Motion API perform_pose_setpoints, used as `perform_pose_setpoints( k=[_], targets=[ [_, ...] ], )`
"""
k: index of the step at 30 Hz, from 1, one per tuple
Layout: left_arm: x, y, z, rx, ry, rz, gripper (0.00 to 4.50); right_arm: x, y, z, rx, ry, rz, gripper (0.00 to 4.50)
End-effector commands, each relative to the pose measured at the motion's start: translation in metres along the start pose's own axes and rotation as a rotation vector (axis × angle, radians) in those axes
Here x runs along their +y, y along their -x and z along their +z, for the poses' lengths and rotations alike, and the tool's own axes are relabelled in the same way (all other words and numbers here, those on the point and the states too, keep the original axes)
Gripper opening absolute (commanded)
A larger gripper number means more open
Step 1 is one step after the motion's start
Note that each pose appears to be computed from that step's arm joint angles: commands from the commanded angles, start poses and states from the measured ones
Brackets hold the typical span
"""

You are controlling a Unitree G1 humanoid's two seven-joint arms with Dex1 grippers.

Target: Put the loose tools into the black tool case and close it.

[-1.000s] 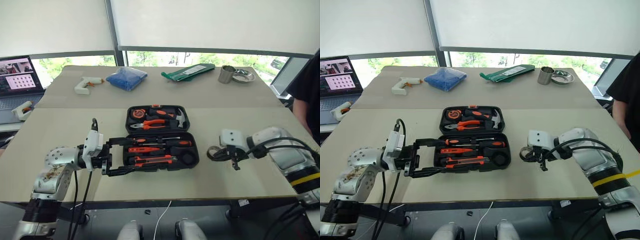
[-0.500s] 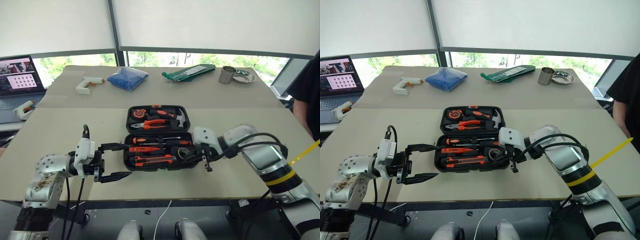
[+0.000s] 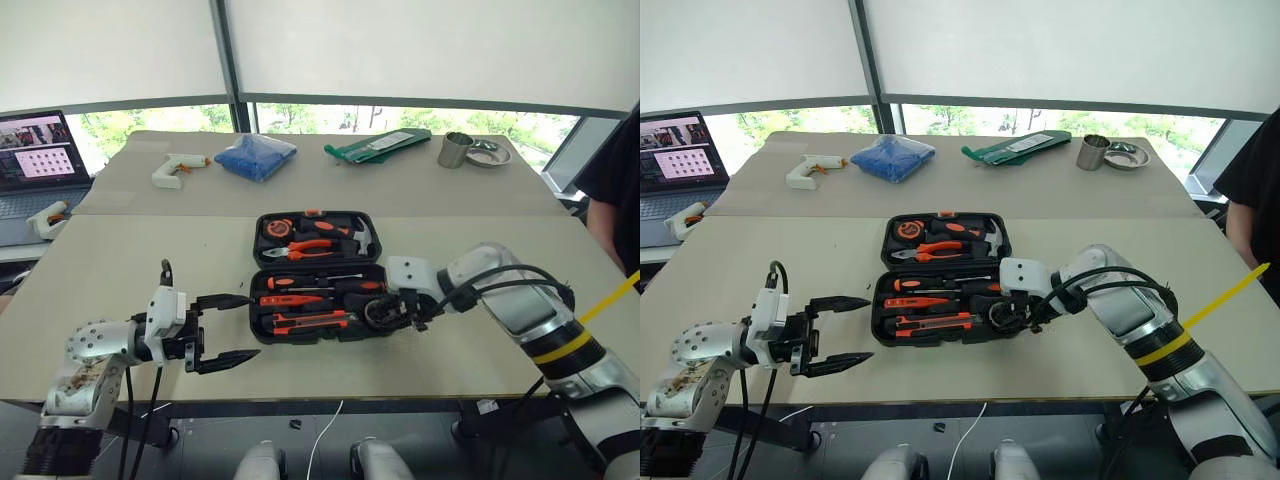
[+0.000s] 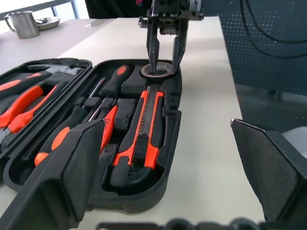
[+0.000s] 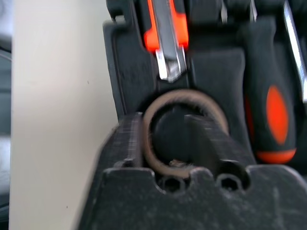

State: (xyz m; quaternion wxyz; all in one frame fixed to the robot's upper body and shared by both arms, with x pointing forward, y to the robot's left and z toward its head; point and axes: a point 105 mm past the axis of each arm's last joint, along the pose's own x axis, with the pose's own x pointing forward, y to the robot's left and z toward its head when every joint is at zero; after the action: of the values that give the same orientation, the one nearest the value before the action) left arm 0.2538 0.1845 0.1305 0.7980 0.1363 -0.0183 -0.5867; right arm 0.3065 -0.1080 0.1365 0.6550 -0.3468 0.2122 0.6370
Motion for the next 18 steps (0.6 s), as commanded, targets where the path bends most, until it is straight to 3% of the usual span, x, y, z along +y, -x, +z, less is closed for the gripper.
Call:
perform_pose_setpoints(
  k=[1,3,4,6,10,14,18],
  targets=[
    [0.017,0.013,0.000,0.037,-0.016,0.109,4.50,0.003,0.034,0.036,-0.156,0.080,0.042,3.32],
    [0.033,0.018,-0.002,0.048,0.013,0.215,4.50,-0.010,0.057,0.046,-0.248,0.049,-0.014,4.00],
    [0.041,0.020,-0.002,0.048,0.026,0.261,4.50,-0.014,0.064,0.048,-0.281,0.037,-0.033,4.00],
    [0.068,0.027,-0.003,0.033,0.069,0.437,3.99,-0.028,0.074,0.038,-0.300,-0.004,-0.124,4.09],
    [0.097,0.019,-0.011,0.041,0.147,0.617,2.71,-0.056,0.070,-0.002,-0.232,-0.039,-0.357,3.03],
    [0.111,0.004,-0.025,0.136,0.197,0.680,1.29,-0.083,0.057,-0.021,-0.201,-0.015,-0.572,1.64],
    [0.119,-0.008,-0.032,0.156,0.214,0.691,0.03,-0.100,0.043,-0.037,-0.143,0.000,-0.657,0.31]
  ],
)
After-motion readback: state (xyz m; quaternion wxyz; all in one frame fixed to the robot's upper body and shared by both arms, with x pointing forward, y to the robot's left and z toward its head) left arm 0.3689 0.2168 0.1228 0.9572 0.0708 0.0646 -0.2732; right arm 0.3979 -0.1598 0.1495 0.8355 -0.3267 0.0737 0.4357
